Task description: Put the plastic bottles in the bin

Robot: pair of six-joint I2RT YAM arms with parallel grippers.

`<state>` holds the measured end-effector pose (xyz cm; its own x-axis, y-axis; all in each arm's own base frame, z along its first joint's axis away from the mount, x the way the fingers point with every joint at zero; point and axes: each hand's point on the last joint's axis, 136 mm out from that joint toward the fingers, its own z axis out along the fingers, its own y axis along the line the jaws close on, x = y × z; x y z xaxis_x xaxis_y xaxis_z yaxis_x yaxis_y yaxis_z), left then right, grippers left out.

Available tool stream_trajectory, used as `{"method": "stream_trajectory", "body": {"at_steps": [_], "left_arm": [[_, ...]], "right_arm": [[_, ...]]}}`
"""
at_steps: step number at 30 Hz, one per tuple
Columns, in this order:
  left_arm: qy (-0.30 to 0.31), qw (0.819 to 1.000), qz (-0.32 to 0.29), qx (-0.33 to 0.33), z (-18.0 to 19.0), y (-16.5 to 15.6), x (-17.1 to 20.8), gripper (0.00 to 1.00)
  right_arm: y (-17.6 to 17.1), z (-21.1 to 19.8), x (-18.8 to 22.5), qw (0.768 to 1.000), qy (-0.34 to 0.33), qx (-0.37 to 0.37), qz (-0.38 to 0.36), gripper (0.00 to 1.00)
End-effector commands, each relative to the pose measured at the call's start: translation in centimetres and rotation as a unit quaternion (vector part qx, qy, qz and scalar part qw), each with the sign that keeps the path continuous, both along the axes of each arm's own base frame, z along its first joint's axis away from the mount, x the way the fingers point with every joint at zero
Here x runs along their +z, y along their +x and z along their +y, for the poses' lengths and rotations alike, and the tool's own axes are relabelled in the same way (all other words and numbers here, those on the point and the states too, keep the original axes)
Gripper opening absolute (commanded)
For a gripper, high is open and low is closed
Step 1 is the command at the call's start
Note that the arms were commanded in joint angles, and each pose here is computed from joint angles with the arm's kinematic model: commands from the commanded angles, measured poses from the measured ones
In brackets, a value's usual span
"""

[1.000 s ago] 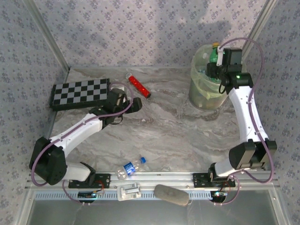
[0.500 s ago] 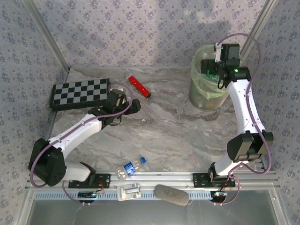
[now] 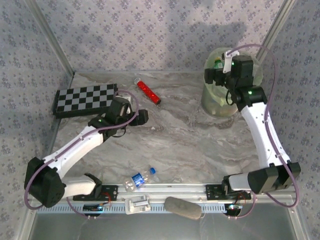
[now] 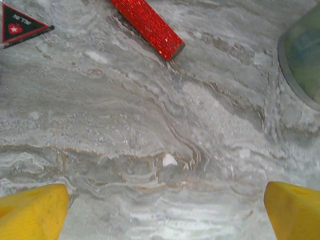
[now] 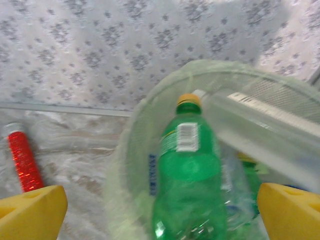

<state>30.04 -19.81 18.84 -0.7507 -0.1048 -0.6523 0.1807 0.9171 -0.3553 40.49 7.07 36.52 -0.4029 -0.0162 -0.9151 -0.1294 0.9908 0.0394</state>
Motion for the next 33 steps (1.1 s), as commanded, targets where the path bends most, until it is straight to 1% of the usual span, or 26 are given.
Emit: {"method": "stream_trajectory", "body": {"at_steps": [1,5,6,8,11,12,15,19,23,27,33], "left_arm": [[0.026,0.997,0.027,-0.060,-0.3,-3.3,-0.9,1.00],[0.055,0.991,0.065,-0.101,-0.5,-6.5,-2.6,1.00],[0.060,0.989,0.076,-0.109,-0.5,-7.3,-3.1,1.00],[0.069,0.985,0.098,-0.127,-0.7,-8.8,-4.3,1.00],[0.084,0.977,0.125,-0.152,-1.2,-10.9,-5.7,1.00],[0.099,0.972,0.144,-0.158,-0.9,-12.0,-6.5,1.00],[0.119,0.962,0.170,-0.179,-0.9,-14.4,-7.9,1.00],[0.144,0.948,0.202,-0.197,-0.5,-17.2,-9.5,1.00],[0.186,0.931,0.222,-0.222,0.5,-20.0,-11.3,1.00],[0.221,0.920,0.212,-0.245,0.5,-21.5,-12.4,1.00],[0.265,0.903,0.222,-0.255,1.1,-22.9,-14.5,1.00]], "right_arm": [[-0.8,3.6,-1.5,0.996,0.074,0.046,-0.002,0.99],[-2.3,7.1,-3.9,0.993,0.093,0.078,0.004,0.99],[-2.8,7.9,-5.6,0.992,0.092,0.086,0.018,0.99],[-3.3,9.4,-6.7,0.990,0.097,0.103,0.024,0.99],[-4.0,11.1,-8.1,0.988,0.093,0.120,0.036,0.99],[-4.1,11.4,-8.5,0.988,0.090,0.122,0.042,0.99],[-4.4,12.4,-9.7,0.986,0.089,0.130,0.054,0.99],[-4.4,12.8,-10.9,0.985,0.089,0.130,0.065,0.99],[-4.2,13.0,-11.2,0.985,0.088,0.133,0.067,0.99],[-4.0,12.9,-11.3,0.986,0.078,0.131,0.066,0.99],[-3.9,12.5,-12.0,0.987,0.067,0.128,0.071,0.99]]}}
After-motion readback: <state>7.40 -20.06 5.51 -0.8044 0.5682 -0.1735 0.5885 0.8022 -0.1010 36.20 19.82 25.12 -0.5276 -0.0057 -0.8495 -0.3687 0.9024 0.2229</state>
